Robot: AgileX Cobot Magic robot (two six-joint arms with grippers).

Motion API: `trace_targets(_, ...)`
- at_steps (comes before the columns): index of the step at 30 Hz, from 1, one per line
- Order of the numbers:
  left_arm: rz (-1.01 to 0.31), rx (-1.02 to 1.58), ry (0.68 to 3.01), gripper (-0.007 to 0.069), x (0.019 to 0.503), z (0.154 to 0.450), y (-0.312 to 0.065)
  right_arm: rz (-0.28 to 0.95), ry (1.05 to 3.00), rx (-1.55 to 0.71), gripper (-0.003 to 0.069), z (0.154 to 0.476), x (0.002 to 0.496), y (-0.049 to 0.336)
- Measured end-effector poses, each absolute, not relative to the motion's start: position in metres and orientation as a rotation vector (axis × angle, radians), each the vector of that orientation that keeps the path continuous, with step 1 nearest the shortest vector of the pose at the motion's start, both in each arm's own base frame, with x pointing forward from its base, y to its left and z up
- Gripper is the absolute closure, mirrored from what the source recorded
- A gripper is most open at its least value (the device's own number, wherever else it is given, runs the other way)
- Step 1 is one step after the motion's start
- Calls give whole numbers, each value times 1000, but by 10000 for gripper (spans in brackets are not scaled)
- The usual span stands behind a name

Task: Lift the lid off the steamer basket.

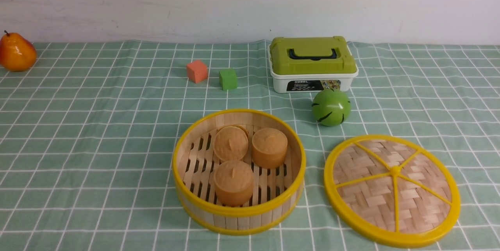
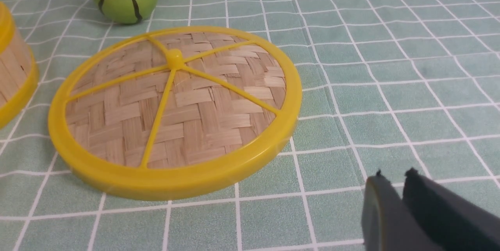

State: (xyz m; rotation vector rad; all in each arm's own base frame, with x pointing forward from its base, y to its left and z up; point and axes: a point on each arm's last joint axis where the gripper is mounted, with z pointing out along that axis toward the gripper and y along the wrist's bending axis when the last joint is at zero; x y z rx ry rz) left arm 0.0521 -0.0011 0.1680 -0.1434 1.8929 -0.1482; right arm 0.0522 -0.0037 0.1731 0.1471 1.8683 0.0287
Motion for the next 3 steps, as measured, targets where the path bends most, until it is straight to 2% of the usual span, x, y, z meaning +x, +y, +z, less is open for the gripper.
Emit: trace_targets(3,-148,-143,1893,386,52,168,-1,29,1868,147,594,173,52,-4)
